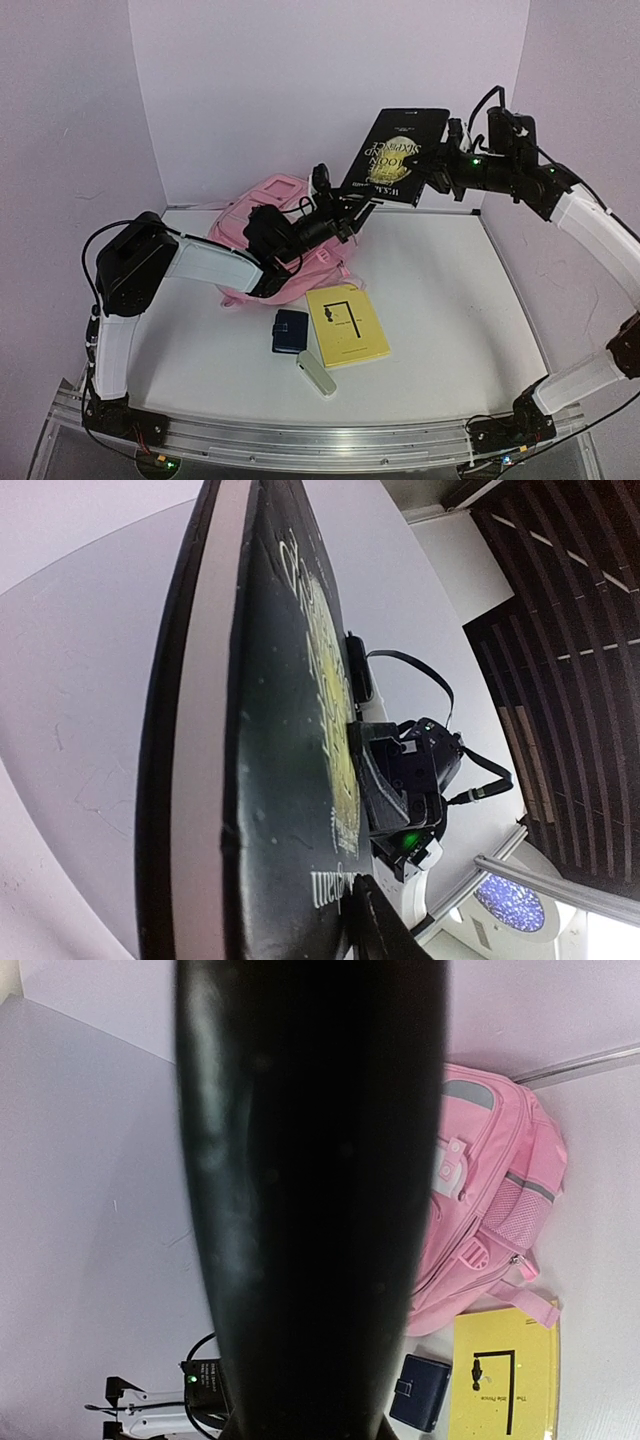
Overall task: Pack the student bag
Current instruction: Pick up the book from the center of the board, then move the student bag to the center of the board, then place the book in the student bag.
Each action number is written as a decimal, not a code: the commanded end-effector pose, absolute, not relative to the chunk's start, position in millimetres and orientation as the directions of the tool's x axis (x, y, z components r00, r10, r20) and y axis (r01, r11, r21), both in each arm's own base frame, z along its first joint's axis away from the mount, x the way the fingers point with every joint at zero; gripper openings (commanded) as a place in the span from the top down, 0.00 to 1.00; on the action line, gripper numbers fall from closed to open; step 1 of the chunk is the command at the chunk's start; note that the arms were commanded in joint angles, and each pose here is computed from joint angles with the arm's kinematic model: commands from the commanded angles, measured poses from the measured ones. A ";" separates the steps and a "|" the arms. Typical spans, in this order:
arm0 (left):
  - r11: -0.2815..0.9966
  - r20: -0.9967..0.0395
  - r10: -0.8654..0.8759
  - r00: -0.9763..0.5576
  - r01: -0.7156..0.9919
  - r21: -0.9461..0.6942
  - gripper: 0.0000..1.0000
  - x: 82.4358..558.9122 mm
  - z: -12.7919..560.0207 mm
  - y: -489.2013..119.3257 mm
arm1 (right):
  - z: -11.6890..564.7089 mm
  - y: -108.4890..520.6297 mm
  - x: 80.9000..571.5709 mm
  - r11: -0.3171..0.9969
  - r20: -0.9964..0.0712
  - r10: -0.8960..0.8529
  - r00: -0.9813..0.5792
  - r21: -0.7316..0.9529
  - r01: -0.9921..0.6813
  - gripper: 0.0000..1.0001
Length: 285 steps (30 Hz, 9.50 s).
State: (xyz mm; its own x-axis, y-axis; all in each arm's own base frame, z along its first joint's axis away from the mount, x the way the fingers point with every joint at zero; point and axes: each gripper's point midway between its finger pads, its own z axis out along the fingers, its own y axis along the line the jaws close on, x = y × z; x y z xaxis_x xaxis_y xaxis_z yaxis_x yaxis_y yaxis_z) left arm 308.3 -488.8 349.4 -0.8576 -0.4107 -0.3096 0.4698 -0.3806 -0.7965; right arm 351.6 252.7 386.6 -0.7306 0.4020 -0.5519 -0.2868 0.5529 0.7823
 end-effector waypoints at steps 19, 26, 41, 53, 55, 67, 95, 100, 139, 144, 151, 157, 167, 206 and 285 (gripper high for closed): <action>-0.354 -0.373 -0.378 -0.847 0.505 -0.788 1.00 307.8 330.1 -431.1 | 372.9 174.6 325.1 0.736 -0.741 0.168 -0.650 0.533 -0.418 0.02; -0.008 -0.480 -0.282 -0.830 0.503 -0.865 1.00 313.6 279.9 -426.3 | 335.8 146.6 318.2 0.811 -0.747 -0.057 -0.662 0.353 -0.467 0.02; -0.006 -0.773 0.135 -0.619 0.780 -0.626 1.00 216.9 314.4 -391.2 | 302.6 186.7 291.6 0.510 -0.635 -0.353 -0.687 0.485 -0.710 0.02; -0.178 -0.808 0.169 -0.564 0.789 -0.588 1.00 177.1 348.4 -376.2 | 283.4 235.8 252.0 0.303 -0.581 -0.472 -0.663 0.599 -0.741 0.02; -0.183 -0.809 0.161 -0.566 0.788 -0.588 1.00 177.2 349.4 -376.5 | 281.6 241.6 250.9 0.286 -0.576 -0.480 -0.661 0.610 -0.739 0.03; -0.058 -0.738 0.009 -0.675 0.736 -0.674 0.98 213.5 342.2 -382.8 | 294.0 271.4 250.2 0.220 -0.551 -0.469 -0.690 0.684 -0.695 1.00; 0.060 -0.595 -0.353 -0.722 0.617 -0.785 1.00 266.1 339.8 -335.2 | 286.4 288.6 354.5 0.454 -0.616 -0.350 -0.705 0.547 -0.703 0.28; 0.309 -0.532 -0.587 -0.611 0.439 -0.844 1.00 304.7 330.0 -267.1 | 281.9 286.3 414.8 0.605 -0.674 -0.323 -0.664 0.393 -0.693 0.22; 0.523 -0.515 -0.796 -0.318 0.067 -0.850 1.00 287.9 316.4 -141.6 | 141.8 337.8 584.4 0.869 -0.684 0.035 -0.728 0.381 -0.316 0.29; 0.525 -0.514 -0.798 -0.316 0.057 -0.849 1.00 289.2 314.5 -141.0 | 105.9 332.1 581.8 0.875 -0.625 0.064 -0.778 0.410 -0.257 0.24; 0.514 -0.501 -0.804 -0.319 0.049 -0.856 1.00 287.5 313.8 -140.2 | 50.2 323.0 574.3 0.903 -0.547 0.083 -0.833 0.395 -0.169 0.27; 0.513 -0.499 -0.804 -0.324 0.046 -0.857 1.00 286.9 312.3 -140.1 | 39.9 304.5 566.4 0.903 -0.491 0.124 -0.862 0.417 -0.107 0.66; 0.517 -0.499 -0.781 -0.377 0.059 -0.854 1.00 297.9 301.0 -159.2 | 71.2 185.0 563.0 0.914 -0.467 0.232 -0.853 0.404 0.027 1.00; 0.473 -0.447 -0.778 -0.442 0.057 -0.879 1.00 293.3 269.3 -170.0 | 154.0 398.7 424.6 0.510 -0.484 -0.823 -0.297 -0.400 -0.761 0.61; -0.009 0.004 -0.620 -0.785 0.001 -1.000 0.99 495.2 193.4 -401.1 | 323.5 431.7 432.9 0.618 -0.793 -0.601 -0.099 -0.383 -0.687 1.00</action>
